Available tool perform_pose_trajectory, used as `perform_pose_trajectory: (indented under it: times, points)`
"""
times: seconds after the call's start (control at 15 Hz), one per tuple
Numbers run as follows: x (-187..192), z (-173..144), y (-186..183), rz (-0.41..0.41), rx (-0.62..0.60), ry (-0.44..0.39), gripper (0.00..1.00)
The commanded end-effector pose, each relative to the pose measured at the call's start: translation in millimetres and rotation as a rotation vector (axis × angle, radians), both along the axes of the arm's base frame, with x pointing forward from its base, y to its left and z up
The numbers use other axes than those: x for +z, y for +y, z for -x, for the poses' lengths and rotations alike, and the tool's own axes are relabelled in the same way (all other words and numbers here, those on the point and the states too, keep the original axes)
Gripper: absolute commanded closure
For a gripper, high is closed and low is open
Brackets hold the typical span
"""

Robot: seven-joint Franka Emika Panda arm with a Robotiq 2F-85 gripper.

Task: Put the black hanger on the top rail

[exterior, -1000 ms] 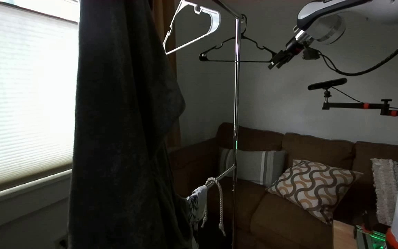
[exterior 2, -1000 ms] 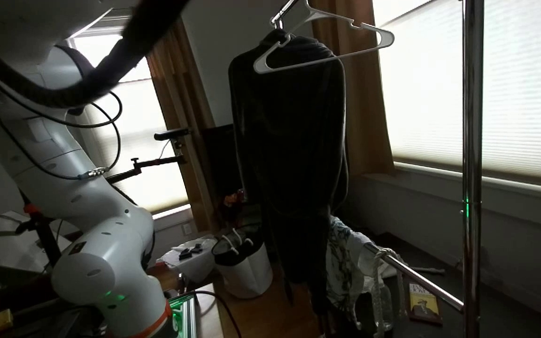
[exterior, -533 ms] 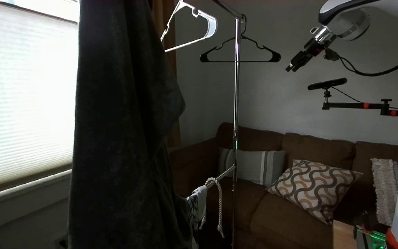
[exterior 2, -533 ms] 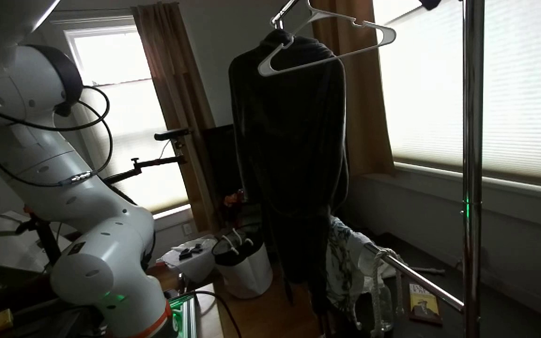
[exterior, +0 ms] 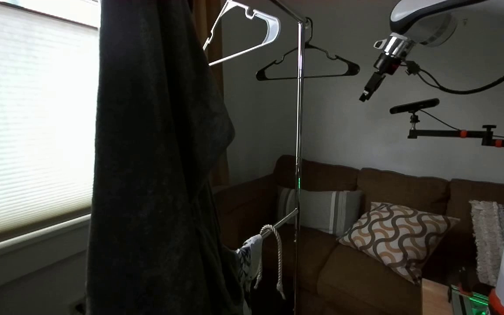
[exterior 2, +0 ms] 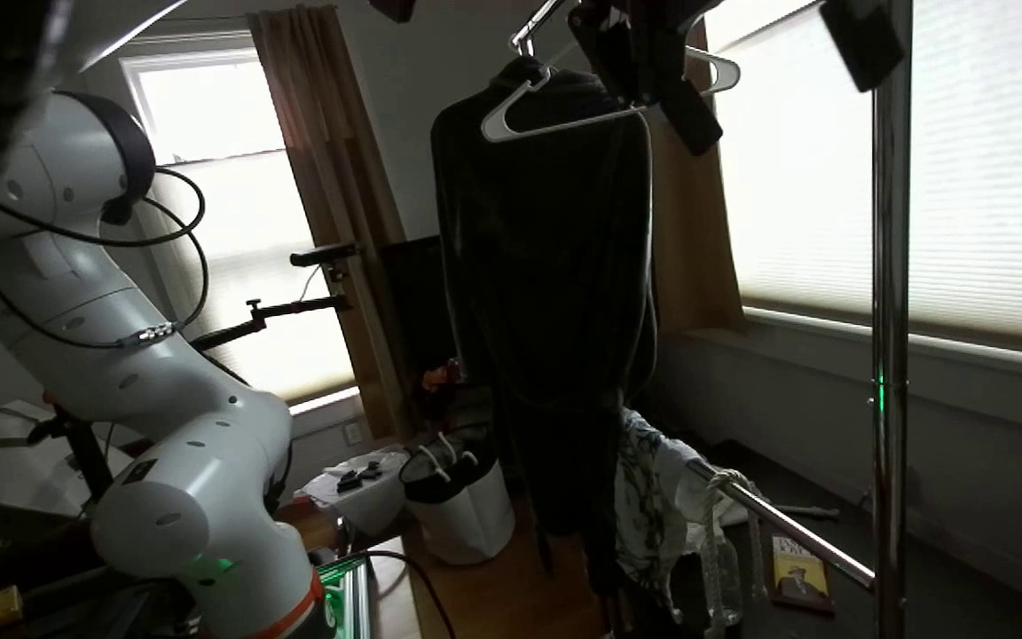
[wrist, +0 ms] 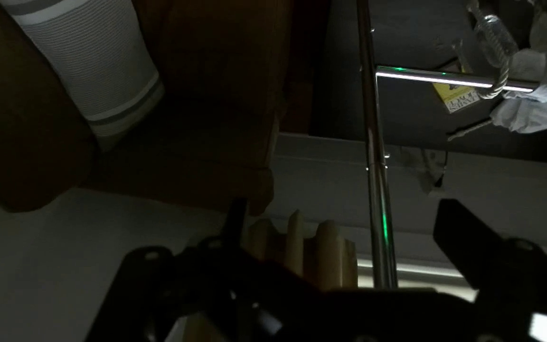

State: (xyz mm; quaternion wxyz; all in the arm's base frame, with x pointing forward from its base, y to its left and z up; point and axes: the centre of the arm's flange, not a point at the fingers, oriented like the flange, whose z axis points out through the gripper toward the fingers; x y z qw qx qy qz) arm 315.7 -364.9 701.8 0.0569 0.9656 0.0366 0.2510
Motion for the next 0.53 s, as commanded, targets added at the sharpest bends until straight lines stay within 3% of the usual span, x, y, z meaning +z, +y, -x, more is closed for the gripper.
perform_pose_trajectory:
  times: [0.0,0.2,0.27,0.47]
  points:
    - [5.8,-9.8,78.6,0.071,0.101,0.106,0.00]
    - [14.9,-18.0,126.6,0.106,0.222,0.176,0.00]
    - [17.2,-32.1,100.7,0.091,0.171,0.145,0.00]
    - [23.2,-30.8,122.9,0.106,0.213,0.160,0.00]
